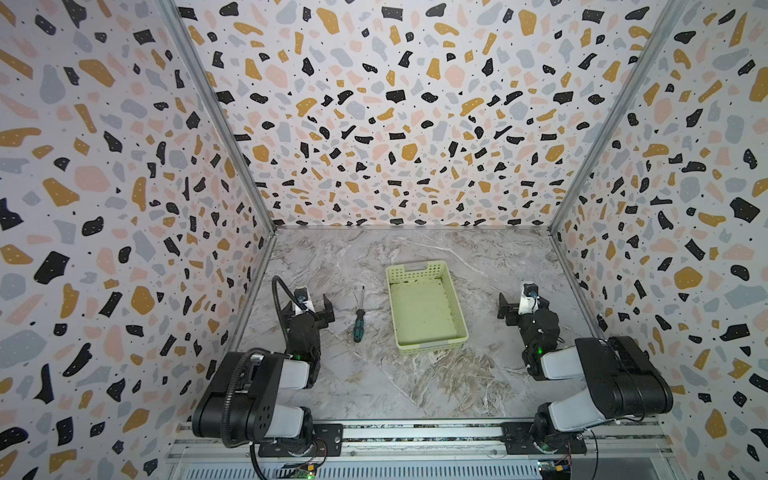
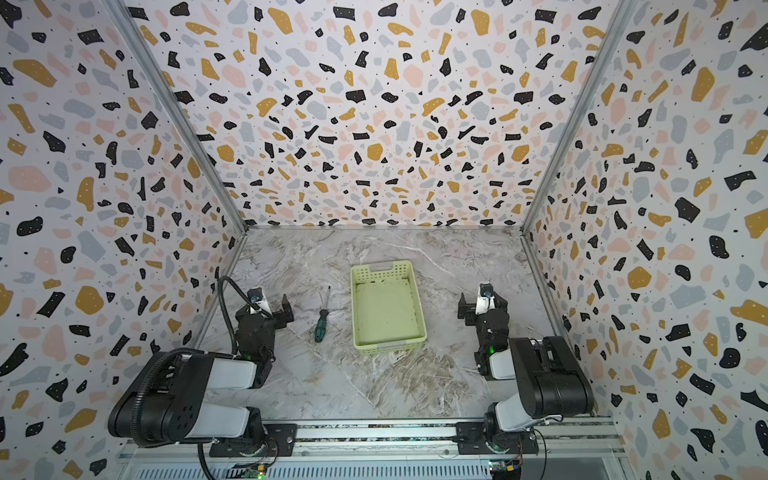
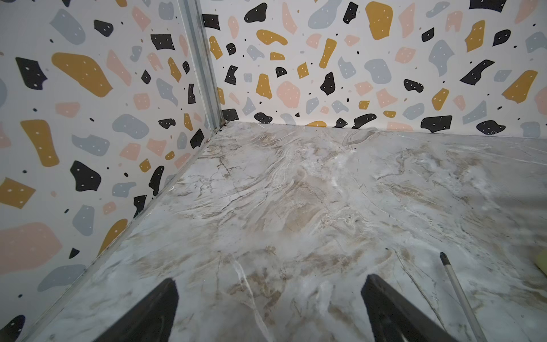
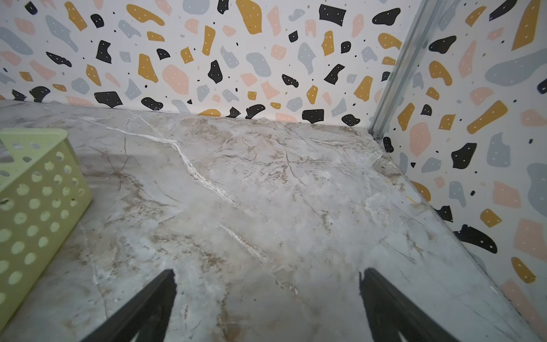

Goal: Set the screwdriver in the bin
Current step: 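Move the left gripper over the green-handled screwdriver while the right arm lifts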

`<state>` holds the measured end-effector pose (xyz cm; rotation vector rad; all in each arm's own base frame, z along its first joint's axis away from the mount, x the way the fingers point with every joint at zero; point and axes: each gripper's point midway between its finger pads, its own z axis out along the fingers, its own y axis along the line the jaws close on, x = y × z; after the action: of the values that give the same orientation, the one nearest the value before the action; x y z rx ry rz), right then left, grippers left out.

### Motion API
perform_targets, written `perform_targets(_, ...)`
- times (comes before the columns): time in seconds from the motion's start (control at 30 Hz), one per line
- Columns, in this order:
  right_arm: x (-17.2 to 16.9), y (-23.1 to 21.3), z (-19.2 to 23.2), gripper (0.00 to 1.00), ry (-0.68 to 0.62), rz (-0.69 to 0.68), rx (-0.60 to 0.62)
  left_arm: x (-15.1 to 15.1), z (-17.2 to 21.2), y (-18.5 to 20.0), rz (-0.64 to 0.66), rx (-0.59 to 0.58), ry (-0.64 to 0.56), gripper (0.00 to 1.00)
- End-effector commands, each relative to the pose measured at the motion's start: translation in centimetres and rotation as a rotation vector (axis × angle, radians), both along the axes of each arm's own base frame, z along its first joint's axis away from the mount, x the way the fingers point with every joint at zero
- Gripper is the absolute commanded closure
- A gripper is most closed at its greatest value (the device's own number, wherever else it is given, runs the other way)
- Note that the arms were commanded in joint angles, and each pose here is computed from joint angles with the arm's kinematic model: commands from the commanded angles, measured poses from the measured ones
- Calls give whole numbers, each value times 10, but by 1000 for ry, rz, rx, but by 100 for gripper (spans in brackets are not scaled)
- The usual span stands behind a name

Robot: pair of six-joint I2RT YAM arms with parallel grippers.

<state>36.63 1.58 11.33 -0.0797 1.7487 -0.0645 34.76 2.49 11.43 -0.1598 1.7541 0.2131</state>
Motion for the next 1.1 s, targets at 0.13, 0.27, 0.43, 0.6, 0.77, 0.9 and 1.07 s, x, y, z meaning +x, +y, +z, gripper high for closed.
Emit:
perform_targets(0.13, 3, 0, 10, 1, -29, -7, 11, 4, 19, -2, -8, 5, -67, 0)
perform_targets(0.27, 3, 0, 10, 1, -30, -8, 11, 5, 19, -2, -8, 5, -66, 1)
perform_targets(0.43, 3, 0, 10, 1, -31, -8, 11, 5, 18, -2, -6, 5, -64, 0)
perform_targets(0.6, 3, 0, 10, 1, -30, -8, 12, 4, 20, -2, -6, 3, -69, 1)
perform_targets(0.77, 3, -1, 10, 1, -31, -6, 16, 5, 23, 4, 31, -8, -75, 0)
perform_targets(0.9, 1, -2, 11, 1, -38, -5, 19, 9, 39, 11, 84, -21, -25, 0)
perform_targets(1.07, 4, 13, 20, 1, -34, 47, -25, -11, 124, 24, 172, -120, -115, 0)
